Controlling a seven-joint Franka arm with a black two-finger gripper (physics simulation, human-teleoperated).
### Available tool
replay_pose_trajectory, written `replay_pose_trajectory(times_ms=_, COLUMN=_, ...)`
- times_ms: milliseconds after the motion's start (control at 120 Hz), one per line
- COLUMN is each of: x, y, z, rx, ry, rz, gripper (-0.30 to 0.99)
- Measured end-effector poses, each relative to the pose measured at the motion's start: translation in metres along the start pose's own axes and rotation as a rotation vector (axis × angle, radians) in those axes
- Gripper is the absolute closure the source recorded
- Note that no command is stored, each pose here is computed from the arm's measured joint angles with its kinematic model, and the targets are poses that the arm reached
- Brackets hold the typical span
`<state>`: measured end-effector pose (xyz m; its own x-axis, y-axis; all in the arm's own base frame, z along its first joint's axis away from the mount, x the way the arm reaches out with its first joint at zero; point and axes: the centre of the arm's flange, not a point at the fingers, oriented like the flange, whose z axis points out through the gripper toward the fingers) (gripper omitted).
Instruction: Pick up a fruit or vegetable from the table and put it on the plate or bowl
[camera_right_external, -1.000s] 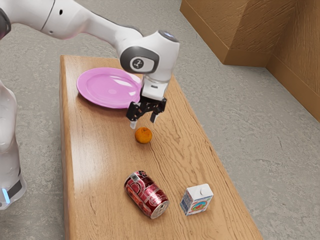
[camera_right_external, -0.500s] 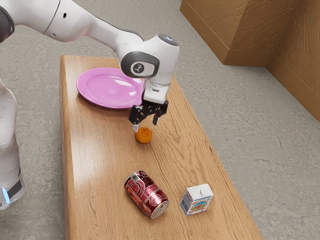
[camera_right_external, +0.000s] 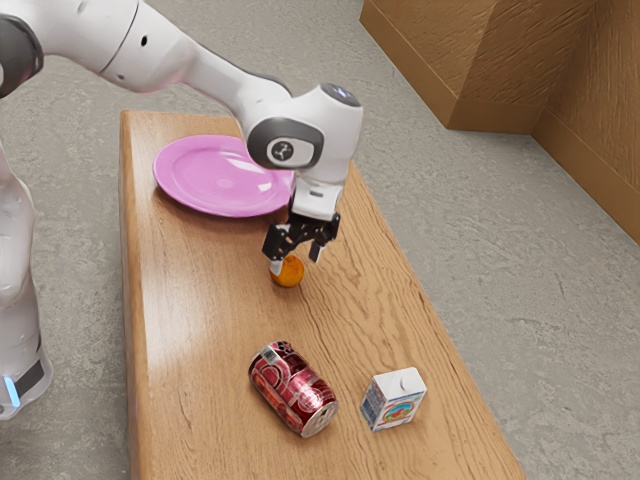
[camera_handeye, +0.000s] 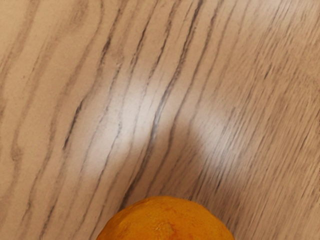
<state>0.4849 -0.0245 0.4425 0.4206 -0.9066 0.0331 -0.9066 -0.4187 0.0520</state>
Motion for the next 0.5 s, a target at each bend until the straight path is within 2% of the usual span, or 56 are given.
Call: replay_pose_trajectory(times_ms=500, x=-0.0004, y=0.0033, z=0.0089, rx=-0.020, ry=0.000, rz=-0.008, gripper=0.00)
